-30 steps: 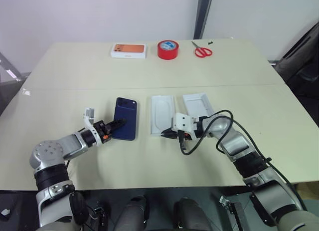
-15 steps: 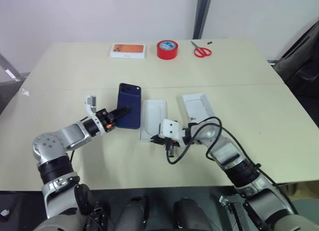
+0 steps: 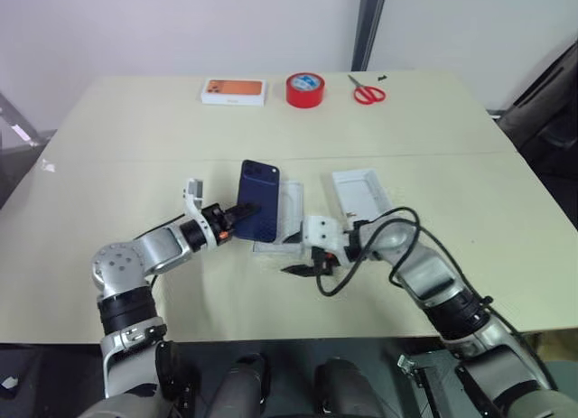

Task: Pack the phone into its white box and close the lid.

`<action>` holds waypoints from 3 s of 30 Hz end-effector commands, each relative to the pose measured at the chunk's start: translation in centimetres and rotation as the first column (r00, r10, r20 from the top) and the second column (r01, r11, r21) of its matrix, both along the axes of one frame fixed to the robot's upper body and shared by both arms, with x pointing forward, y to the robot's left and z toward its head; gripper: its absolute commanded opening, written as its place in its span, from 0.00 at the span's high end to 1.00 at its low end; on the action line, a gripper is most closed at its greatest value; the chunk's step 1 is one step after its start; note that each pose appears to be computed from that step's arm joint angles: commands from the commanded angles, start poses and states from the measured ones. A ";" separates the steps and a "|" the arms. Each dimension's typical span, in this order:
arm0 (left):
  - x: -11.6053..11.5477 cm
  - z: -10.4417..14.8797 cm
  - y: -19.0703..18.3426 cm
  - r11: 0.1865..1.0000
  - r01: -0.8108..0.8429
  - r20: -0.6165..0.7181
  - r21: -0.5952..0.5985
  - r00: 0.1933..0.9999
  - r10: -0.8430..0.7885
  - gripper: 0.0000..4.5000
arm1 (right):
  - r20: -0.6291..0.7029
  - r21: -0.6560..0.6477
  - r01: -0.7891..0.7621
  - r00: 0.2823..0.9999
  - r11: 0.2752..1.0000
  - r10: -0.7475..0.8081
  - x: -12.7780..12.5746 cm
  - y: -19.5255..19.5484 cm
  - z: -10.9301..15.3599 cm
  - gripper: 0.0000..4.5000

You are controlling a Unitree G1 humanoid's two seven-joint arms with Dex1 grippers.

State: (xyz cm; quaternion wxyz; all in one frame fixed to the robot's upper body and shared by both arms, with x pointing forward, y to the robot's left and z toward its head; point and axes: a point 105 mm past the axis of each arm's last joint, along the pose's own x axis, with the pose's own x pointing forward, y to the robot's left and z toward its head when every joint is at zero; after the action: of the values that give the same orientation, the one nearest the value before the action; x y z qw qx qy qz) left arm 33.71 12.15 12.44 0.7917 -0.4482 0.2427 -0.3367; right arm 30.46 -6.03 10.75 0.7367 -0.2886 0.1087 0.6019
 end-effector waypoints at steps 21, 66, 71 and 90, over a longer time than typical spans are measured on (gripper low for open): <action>-0.9 1.5 -0.1 0.993 0.052 0.071 0.105 0.996 -0.060 0.03 | 0.135 0.036 0.173 0.975 0.984 -0.176 4.4 -3.3 2.0 0.33; 2.9 -2.1 -11.5 0.908 0.184 0.170 0.376 0.950 -0.263 0.99 | 0.234 -0.042 0.417 0.888 0.908 -0.396 6.3 -9.9 1.0 1.00; 2.9 -2.1 -11.8 0.905 0.194 0.175 0.379 0.945 -0.276 0.99 | 0.237 -0.041 0.427 0.882 0.903 -0.407 6.1 -10.1 1.0 1.00; 4.0 1.0 -2.5 0.863 -0.024 0.384 0.505 0.901 -0.200 0.94 | 0.261 -0.006 0.518 0.827 0.855 -0.499 5.6 -13.8 4.4 0.94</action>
State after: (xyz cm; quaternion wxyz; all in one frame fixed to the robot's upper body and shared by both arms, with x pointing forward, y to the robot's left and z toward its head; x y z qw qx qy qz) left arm 37.86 9.58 10.95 0.8948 -0.1449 0.2154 -0.3632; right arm 36.08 -19.38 13.46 0.8549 -0.3595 0.1304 0.3505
